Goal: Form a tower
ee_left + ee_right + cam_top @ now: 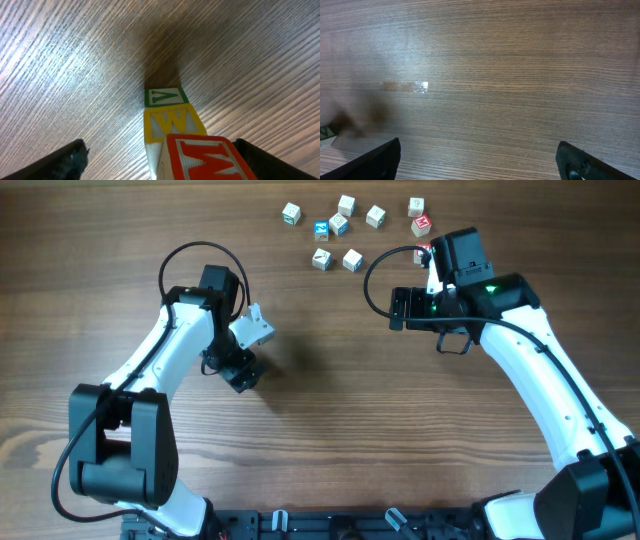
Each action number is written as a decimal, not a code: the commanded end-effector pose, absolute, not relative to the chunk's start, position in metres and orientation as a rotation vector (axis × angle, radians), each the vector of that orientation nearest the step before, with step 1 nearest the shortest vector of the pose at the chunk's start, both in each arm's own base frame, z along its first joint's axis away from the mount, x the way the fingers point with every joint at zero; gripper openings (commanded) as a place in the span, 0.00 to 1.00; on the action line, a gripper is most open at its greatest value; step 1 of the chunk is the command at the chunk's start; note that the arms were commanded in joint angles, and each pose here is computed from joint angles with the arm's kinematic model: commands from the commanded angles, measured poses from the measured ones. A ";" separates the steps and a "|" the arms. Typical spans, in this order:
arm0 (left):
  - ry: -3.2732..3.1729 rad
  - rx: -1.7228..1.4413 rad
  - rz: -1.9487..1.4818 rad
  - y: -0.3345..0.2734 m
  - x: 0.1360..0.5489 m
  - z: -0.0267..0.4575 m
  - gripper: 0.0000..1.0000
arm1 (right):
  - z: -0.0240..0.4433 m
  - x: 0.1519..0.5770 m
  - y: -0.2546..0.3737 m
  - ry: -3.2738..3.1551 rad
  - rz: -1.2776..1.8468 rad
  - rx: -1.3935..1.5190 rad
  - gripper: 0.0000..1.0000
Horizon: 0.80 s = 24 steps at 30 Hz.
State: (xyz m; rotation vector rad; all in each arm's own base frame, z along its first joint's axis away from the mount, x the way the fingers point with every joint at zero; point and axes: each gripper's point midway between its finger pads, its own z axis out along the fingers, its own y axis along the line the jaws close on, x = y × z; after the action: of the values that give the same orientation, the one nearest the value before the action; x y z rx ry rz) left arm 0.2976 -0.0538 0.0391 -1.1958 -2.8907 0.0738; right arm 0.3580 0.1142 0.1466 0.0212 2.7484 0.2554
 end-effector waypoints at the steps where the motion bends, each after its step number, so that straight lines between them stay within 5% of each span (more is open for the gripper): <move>1: -2.920 -1.213 0.087 -0.058 0.303 0.049 0.87 | 0.146 0.358 0.111 2.743 0.222 -0.004 1.00; 4: -2.919 -1.212 0.087 -0.058 0.303 0.049 0.80 | 0.146 0.358 0.111 2.743 0.222 -0.004 1.00; 24: -3.012 -1.026 0.073 -0.057 0.310 0.049 0.82 | 0.146 0.358 0.111 2.743 0.222 -0.004 1.00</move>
State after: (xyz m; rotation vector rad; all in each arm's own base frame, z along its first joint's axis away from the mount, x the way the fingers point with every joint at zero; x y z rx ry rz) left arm 0.2998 -0.0541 0.0391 -1.0745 -2.9455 0.0703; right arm 0.3580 0.1142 0.1466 0.0212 2.7484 0.2554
